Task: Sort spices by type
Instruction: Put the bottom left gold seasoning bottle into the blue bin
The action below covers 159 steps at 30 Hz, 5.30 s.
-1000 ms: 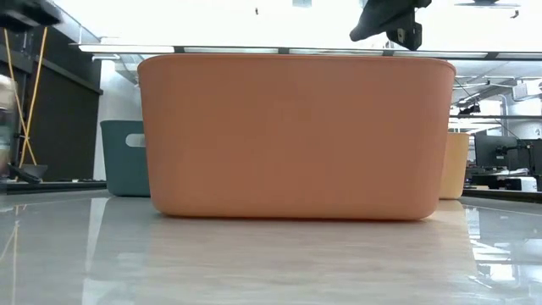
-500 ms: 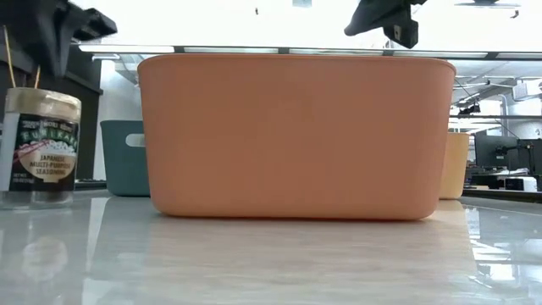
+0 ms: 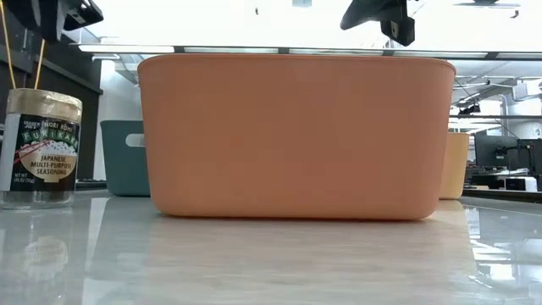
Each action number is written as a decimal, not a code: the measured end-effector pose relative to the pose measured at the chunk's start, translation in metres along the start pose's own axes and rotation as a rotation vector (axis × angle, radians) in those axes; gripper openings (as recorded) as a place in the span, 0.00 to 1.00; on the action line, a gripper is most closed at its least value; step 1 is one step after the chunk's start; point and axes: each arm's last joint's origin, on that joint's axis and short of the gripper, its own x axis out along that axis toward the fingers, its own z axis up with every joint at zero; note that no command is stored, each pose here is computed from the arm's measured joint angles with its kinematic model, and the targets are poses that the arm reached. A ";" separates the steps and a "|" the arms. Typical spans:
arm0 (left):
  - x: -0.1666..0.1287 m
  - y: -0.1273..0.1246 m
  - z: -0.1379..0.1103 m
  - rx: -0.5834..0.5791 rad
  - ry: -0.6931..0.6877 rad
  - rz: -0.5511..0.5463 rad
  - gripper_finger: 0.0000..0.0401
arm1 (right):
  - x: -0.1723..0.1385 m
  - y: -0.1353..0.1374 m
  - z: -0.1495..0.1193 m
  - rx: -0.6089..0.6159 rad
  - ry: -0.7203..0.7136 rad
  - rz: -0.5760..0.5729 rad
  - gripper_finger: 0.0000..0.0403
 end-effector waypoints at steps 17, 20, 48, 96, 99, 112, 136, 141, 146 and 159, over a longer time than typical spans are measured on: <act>0.041 -0.007 0.016 0.095 0.163 0.050 0.79 | 0.003 -0.011 0.009 0.017 -0.067 -0.095 0.39; 0.045 -0.007 0.016 0.118 0.181 0.073 0.79 | 0.003 -0.012 0.009 0.019 -0.071 -0.100 0.49; 0.082 -0.002 0.007 0.100 0.183 0.110 0.79 | 0.003 -0.011 0.009 0.029 -0.071 -0.096 0.58; -0.041 0.234 0.066 -0.673 -0.173 0.549 0.58 | 0.003 -0.012 0.011 0.292 -0.130 -0.121 0.58; -0.025 0.256 0.060 -0.789 -0.171 0.543 0.58 | 0.003 -0.012 0.011 0.330 -0.132 -0.119 0.58; 0.039 0.294 0.030 -1.127 0.055 0.580 0.59 | 0.003 -0.012 0.011 0.369 -0.135 -0.116 0.58; 0.045 0.308 0.025 -1.361 -0.101 0.698 0.62 | 0.003 -0.012 0.010 0.359 -0.128 -0.112 0.58; 0.045 0.307 0.025 -1.327 -0.084 0.695 0.62 | 0.003 -0.012 0.010 0.358 -0.128 -0.113 0.58; 0.045 0.307 0.025 -1.291 -0.071 0.693 0.62 | 0.003 -0.012 0.010 0.360 -0.128 -0.113 0.58; 0.044 0.308 0.024 -1.327 -0.087 0.742 0.72 | 0.003 -0.012 0.010 0.360 -0.128 -0.113 0.58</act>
